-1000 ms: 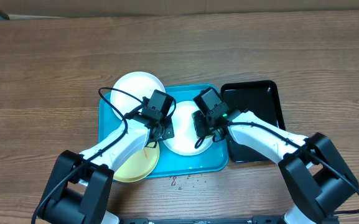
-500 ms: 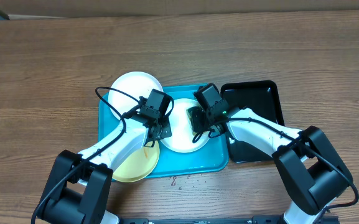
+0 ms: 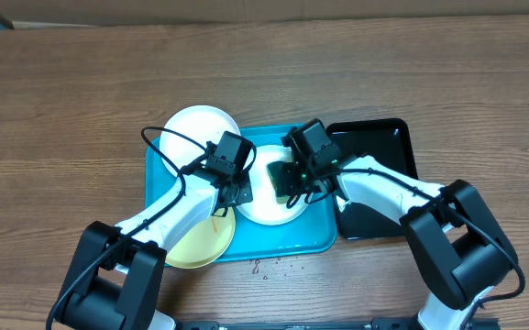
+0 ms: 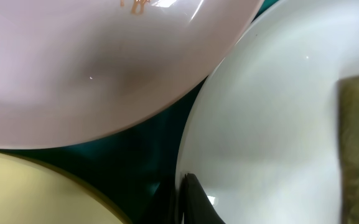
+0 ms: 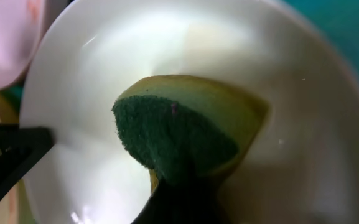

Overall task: Clean dirty plates on tray and stack at the side
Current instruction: 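Scrub the white plate with the sponge while left gripper holds the rim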

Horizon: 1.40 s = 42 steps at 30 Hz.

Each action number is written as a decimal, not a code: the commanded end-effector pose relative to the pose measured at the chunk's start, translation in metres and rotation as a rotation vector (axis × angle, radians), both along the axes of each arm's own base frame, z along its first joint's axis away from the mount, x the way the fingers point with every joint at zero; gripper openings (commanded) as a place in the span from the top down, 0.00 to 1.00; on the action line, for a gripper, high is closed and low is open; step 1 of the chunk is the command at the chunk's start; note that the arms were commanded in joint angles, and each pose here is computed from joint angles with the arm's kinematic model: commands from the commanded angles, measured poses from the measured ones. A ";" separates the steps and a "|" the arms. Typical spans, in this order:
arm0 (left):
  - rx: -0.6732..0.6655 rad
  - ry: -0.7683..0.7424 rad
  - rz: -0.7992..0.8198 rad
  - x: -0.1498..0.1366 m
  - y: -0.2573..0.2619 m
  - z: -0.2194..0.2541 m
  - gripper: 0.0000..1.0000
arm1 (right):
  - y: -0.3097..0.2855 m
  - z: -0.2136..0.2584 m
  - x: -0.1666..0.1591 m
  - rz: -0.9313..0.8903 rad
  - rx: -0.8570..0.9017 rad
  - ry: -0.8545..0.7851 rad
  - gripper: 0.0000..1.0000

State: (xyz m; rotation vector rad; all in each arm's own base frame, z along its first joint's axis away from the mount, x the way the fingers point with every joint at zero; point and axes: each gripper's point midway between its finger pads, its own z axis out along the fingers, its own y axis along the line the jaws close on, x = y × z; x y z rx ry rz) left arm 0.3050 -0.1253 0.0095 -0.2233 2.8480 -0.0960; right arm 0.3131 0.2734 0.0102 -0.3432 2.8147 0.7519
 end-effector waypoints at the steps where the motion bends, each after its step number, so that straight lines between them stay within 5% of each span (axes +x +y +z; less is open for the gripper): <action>1: -0.030 0.017 -0.053 -0.003 -0.010 -0.002 0.96 | 0.012 0.004 -0.025 0.109 0.174 0.162 0.96; 12: -0.033 0.018 -0.043 -0.003 -0.010 -0.002 0.96 | -0.020 0.098 0.023 0.113 0.307 0.050 0.96; 27: -0.035 0.018 -0.038 -0.003 -0.010 -0.002 0.96 | -0.043 0.036 0.026 0.059 -0.112 -0.070 0.96; 42: -0.035 0.018 -0.039 -0.003 -0.010 -0.002 0.96 | -0.034 0.007 0.034 0.070 -0.093 -0.056 0.96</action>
